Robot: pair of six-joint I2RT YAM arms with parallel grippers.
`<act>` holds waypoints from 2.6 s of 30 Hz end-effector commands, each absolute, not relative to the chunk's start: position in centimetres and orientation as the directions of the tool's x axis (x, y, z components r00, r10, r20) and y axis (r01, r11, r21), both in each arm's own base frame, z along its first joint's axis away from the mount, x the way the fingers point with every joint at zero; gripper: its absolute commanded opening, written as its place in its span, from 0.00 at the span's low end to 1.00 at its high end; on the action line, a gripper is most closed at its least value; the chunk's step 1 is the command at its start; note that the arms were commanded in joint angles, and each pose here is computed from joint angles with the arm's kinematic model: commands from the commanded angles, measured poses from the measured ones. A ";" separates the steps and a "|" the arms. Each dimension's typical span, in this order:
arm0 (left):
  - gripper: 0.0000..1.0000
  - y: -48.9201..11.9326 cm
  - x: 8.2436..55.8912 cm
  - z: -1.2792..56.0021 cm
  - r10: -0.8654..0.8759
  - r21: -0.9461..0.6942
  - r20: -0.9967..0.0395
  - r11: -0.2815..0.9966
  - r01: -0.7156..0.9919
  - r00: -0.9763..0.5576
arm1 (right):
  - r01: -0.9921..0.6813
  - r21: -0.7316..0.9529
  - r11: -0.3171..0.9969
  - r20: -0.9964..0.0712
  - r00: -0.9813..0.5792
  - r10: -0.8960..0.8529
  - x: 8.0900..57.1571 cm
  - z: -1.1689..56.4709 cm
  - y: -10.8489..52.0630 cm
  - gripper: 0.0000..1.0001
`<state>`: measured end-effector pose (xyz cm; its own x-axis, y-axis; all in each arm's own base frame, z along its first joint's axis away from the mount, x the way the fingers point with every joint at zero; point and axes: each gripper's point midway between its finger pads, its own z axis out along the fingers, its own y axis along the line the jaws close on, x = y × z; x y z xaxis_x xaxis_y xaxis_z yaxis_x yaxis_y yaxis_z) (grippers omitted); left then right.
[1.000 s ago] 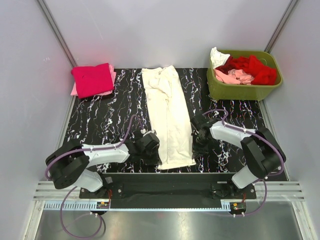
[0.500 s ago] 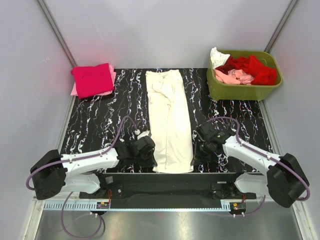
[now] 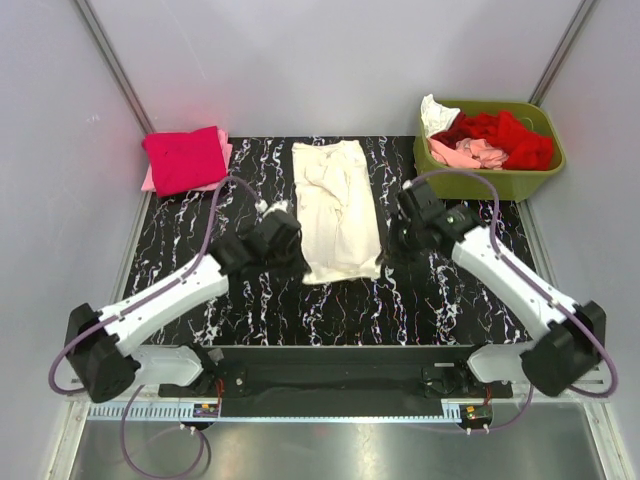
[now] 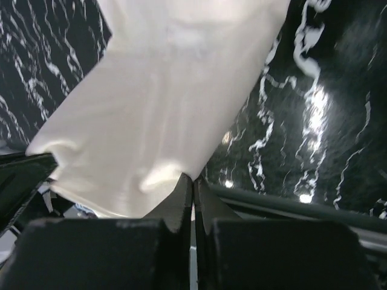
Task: Fold and stack the t-shirts
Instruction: Fold the tshirt
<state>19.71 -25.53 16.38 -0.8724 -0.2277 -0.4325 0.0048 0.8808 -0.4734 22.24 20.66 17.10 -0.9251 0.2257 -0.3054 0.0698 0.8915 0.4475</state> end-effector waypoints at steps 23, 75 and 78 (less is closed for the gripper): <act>0.00 -23.7 42.6 14.5 -0.188 -0.392 -0.418 0.920 -0.010 -0.889 | 0.116 0.421 0.900 -0.249 -0.939 0.237 45.3 12.8 19.6 0.00; 0.59 -26.2 45.5 6.8 -0.137 -0.432 -0.390 0.901 0.049 -0.911 | 0.095 0.438 0.894 -0.142 -0.974 0.174 46.6 5.0 21.8 0.36; 0.59 -25.7 47.9 6.4 -0.143 -0.424 -0.400 0.904 0.045 -0.905 | 0.103 0.453 0.886 -0.155 -0.969 0.192 48.2 5.0 21.8 0.36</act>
